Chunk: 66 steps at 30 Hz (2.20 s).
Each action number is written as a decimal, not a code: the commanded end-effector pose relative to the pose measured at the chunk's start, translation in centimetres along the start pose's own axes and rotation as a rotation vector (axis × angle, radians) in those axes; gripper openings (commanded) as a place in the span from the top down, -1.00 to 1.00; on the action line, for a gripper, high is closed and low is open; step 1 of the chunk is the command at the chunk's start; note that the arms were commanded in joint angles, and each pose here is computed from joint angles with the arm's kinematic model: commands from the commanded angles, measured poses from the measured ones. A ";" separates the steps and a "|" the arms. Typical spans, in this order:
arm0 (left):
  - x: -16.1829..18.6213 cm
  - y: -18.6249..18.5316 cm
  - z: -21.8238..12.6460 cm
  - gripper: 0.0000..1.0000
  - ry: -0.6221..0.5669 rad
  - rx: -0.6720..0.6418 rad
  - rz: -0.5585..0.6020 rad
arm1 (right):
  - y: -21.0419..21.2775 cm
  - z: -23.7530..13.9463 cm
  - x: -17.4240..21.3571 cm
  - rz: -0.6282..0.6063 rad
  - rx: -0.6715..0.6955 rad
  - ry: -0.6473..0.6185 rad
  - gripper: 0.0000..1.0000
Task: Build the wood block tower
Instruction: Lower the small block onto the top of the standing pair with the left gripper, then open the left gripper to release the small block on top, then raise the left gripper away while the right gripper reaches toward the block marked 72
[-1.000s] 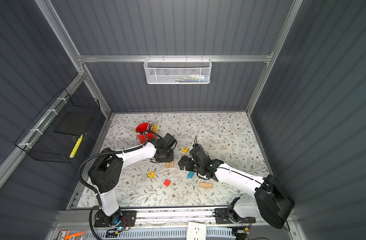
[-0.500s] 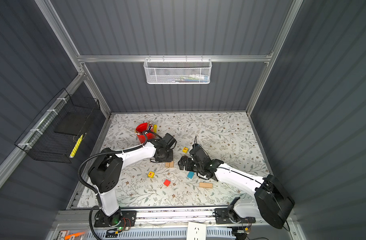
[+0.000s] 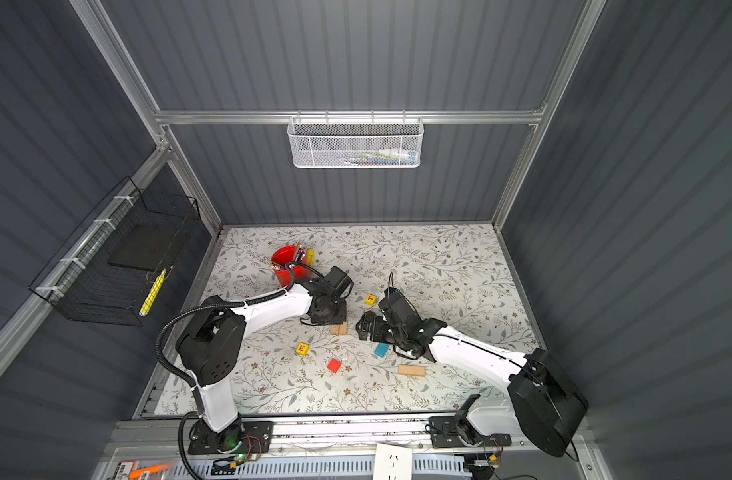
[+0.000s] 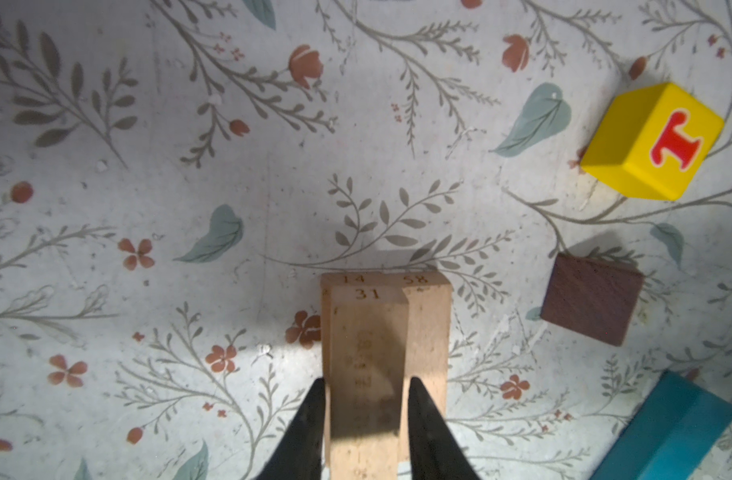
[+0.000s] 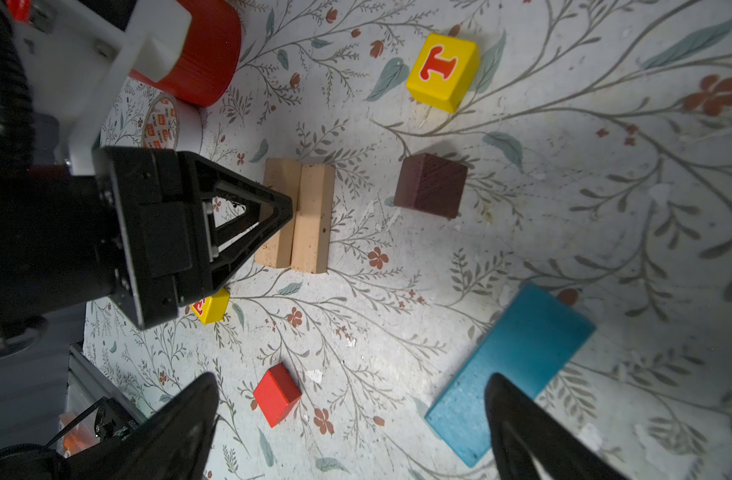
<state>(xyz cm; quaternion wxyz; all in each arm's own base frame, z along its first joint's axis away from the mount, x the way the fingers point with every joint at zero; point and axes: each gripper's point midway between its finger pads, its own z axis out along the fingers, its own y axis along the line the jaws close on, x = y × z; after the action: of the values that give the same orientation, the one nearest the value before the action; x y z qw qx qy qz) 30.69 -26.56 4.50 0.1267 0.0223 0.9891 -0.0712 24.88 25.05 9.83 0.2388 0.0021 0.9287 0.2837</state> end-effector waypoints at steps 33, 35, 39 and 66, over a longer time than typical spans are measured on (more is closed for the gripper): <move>-1.1 0.1 -4.1 -0.05 -0.081 0.062 -0.012 | -2.3 -2.0 0.3 -0.004 0.116 0.021 -0.98; -1.0 -0.1 -5.1 -0.06 -0.104 0.094 -0.004 | -3.5 -2.8 0.8 0.011 0.165 0.037 -0.98; -0.3 -0.3 -7.0 -0.14 -0.136 0.153 -0.003 | -6.8 -4.6 2.9 0.078 0.284 0.108 -0.98; 3.8 0.3 -11.8 -0.40 -0.296 0.162 0.116 | -9.9 -4.2 9.6 0.165 0.357 0.302 -0.94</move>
<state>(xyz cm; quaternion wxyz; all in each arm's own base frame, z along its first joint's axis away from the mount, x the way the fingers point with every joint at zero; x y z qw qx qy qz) 24.05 -25.97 14.85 0.2600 0.0848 0.9464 -0.1716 15.83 14.47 3.17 0.0674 0.0953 0.9869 0.1112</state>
